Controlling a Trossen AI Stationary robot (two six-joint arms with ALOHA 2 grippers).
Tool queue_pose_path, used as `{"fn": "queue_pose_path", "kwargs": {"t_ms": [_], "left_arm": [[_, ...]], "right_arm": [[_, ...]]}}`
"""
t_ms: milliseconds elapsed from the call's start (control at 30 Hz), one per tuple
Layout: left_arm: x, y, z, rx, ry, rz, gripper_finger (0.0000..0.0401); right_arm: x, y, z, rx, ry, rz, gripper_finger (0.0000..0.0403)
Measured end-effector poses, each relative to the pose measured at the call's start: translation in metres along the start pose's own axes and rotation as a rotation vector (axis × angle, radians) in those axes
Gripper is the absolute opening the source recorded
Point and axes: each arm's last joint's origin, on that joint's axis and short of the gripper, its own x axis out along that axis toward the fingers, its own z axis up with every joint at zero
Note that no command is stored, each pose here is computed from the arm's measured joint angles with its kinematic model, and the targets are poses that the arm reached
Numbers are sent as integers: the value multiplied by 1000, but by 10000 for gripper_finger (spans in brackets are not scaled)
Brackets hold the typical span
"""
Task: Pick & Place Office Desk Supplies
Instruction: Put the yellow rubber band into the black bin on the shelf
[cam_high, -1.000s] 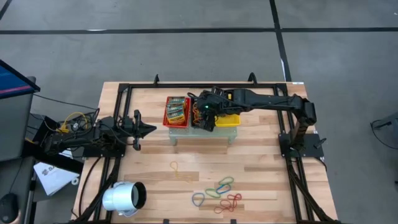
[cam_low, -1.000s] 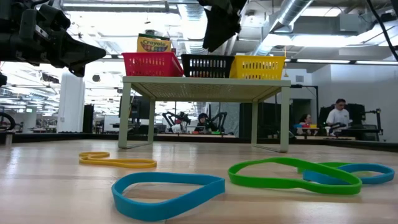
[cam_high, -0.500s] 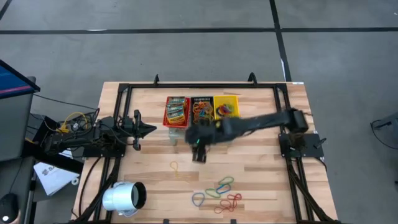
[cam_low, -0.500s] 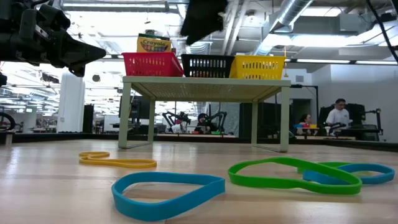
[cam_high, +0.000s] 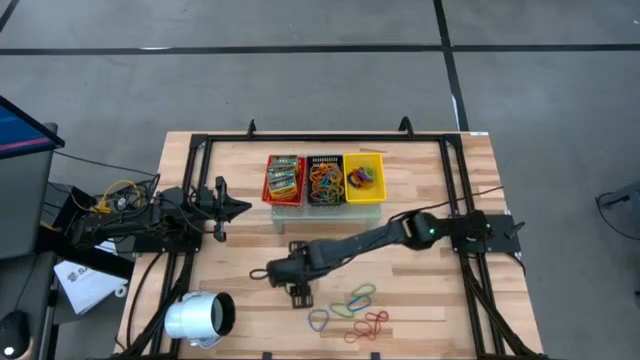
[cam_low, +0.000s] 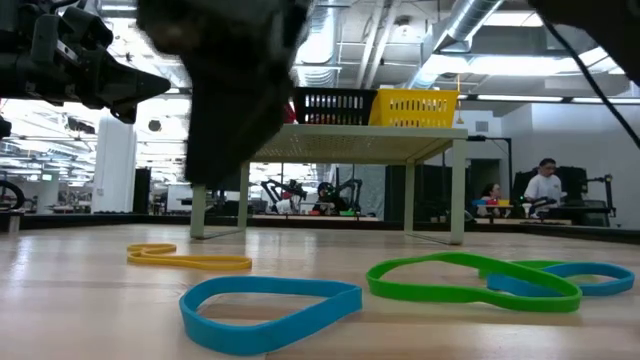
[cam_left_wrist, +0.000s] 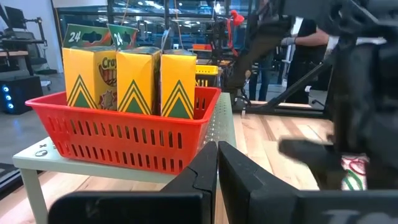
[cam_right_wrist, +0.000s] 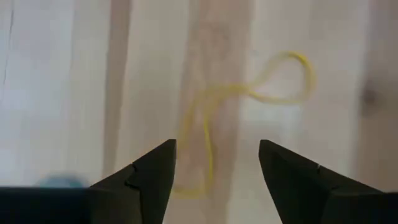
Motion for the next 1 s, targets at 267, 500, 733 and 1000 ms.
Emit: {"fn": "queue_pose_path", "kwargs": {"t_ms": [267,500,733,1000], "left_arm": [[0,0,0,0,1,0,8],[0,0,0,0,2,0,8],[0,0,0,0,1,0,8],[0,0,0,0,1,0,8]], "right_arm": [[33,0,-6,49,42,21,227],[44,4,-9,67,59,10,221],[48,-3,-15,104,123,-7,112],[49,-10,-16,117,149,12,10]]}}
